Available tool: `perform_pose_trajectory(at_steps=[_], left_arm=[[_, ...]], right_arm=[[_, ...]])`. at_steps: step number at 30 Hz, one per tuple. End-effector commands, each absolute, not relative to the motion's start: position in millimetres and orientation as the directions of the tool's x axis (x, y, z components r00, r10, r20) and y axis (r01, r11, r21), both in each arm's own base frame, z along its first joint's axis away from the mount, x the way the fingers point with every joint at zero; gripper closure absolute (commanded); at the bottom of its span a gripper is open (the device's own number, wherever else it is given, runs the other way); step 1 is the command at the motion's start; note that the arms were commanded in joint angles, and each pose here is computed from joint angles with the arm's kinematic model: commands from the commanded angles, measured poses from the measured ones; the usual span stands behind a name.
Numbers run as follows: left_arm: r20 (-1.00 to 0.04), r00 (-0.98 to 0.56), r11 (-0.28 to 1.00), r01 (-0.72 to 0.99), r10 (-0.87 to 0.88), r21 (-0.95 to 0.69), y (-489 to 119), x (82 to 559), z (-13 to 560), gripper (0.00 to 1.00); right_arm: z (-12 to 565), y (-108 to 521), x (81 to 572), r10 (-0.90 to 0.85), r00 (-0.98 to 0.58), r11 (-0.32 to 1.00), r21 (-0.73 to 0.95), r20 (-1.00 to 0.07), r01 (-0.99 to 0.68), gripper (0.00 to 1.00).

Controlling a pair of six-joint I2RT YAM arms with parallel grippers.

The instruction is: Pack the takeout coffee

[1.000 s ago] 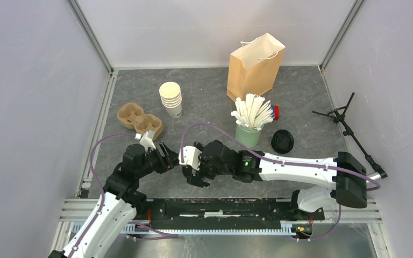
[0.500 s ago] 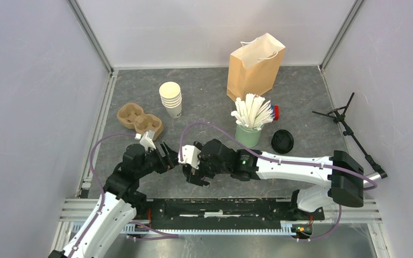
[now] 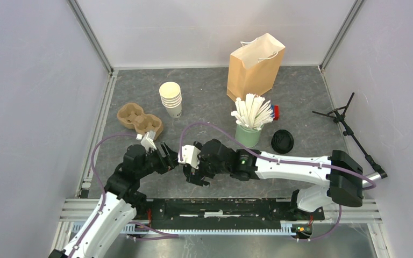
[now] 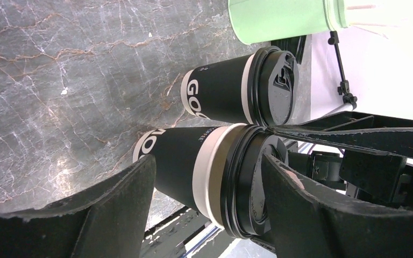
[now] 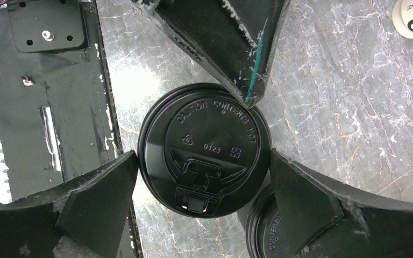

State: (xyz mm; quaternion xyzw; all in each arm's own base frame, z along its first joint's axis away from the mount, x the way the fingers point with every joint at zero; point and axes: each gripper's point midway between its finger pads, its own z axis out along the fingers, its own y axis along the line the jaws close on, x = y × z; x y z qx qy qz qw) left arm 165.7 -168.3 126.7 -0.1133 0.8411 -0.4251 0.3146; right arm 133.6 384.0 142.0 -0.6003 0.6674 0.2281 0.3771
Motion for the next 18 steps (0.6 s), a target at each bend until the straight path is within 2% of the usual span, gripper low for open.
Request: perform_pose_trajectory(at_steps=[1,5,12,16,18], left_arm=[[-0.407,-0.781,0.558,0.092,-0.473,-0.825,-177,166,133,0.24],[-0.407,-0.782,0.560,0.091,-0.471,-0.823,-177,166,130,0.24],[-0.423,-0.784,0.563,0.116,-0.454,-0.818,-178,164,132,0.16],[-0.428,-0.783,0.562,0.124,-0.451,-0.818,-178,163,132,0.16],[-0.423,-0.785,0.560,0.119,-0.452,-0.820,-178,163,130,0.19]], right_arm=[[146,393,137,-0.596,0.003,0.186,-0.141,-0.803,-0.972,0.02],[140,393,138,-0.606,0.000,0.186,-0.142,-0.795,-0.972,0.02],[135,392,142,-0.616,-0.003,0.195,-0.149,-0.788,-0.969,0.02],[135,393,142,-0.616,-0.002,0.194,-0.150,-0.787,-0.969,0.02],[134,393,143,-0.618,-0.003,0.195,-0.149,-0.787,-0.969,0.02]])
